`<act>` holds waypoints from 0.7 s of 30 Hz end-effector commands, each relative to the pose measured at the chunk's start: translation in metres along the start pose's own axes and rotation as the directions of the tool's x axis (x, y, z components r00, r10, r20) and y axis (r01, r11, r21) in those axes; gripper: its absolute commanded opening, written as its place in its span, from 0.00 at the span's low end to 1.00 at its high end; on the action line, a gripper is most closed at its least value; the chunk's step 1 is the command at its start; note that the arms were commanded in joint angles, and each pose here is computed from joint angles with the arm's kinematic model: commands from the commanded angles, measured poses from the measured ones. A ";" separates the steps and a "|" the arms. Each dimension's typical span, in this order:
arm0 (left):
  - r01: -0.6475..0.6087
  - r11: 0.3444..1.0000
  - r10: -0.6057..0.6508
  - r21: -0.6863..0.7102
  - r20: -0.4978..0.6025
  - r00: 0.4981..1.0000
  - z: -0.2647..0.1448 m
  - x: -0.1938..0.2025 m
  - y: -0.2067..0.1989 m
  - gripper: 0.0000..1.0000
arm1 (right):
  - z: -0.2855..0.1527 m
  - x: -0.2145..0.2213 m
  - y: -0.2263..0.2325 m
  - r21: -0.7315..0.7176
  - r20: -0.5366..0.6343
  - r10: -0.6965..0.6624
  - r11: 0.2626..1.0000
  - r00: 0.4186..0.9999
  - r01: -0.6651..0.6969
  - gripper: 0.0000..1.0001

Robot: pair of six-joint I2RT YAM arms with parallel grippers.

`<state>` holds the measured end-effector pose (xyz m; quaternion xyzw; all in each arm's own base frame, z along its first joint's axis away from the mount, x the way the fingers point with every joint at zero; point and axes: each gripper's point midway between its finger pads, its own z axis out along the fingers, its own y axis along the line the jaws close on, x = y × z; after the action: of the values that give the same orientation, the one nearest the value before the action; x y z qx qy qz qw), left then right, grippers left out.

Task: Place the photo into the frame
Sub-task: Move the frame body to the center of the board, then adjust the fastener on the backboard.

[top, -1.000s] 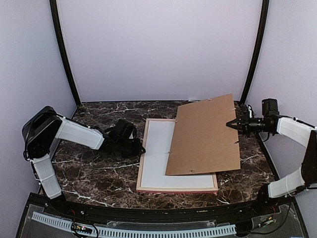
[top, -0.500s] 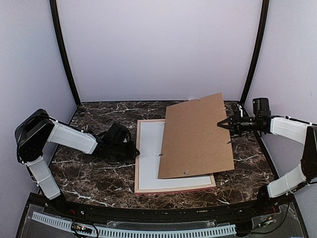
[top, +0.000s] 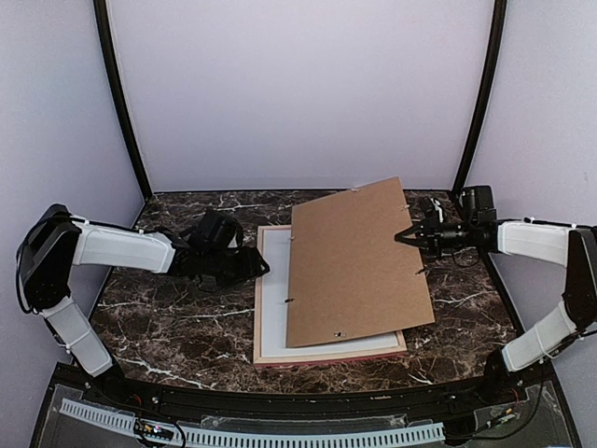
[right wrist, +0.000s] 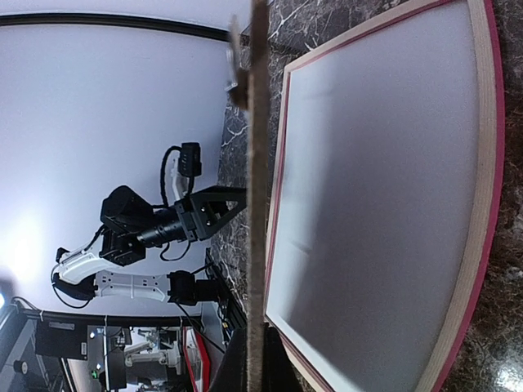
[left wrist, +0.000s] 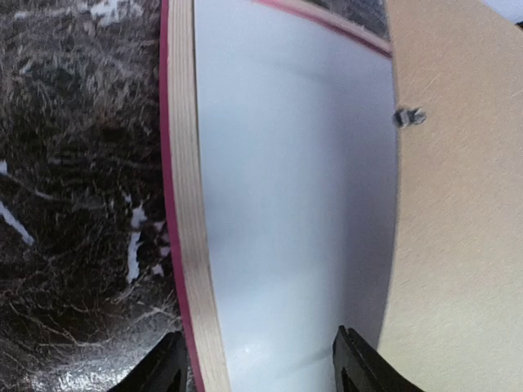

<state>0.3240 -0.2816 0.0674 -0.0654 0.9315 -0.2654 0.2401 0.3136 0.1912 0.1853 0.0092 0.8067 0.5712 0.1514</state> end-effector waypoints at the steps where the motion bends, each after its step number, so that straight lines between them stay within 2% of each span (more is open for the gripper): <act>1: -0.106 0.993 0.102 0.059 0.058 0.993 -0.030 -0.035 -0.030 0.67 | 0.008 0.004 0.014 -0.085 -0.044 -0.057 0.995 0.997 0.053 0.00; 9: -0.247 0.964 0.240 0.096 0.074 0.968 -0.039 -0.061 -0.052 0.80 | 0.022 0.008 0.010 -0.123 -0.078 -0.042 0.992 0.996 0.032 0.00; 13: -0.326 0.934 0.322 0.147 0.055 0.945 -0.029 -0.063 -0.065 0.83 | 0.028 0.010 0.007 -0.128 -0.092 -0.040 0.991 0.995 0.028 0.00; 21: -0.396 0.897 0.402 0.197 0.011 0.915 -0.006 -0.064 -0.080 0.86 | 0.034 0.009 -0.001 -0.134 -0.102 -0.028 0.991 0.994 0.014 0.00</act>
<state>0.3773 -0.3225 0.1424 0.1124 0.9010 -0.2999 0.2927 0.3153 0.2169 0.1580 -0.0007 0.7948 0.5974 0.1068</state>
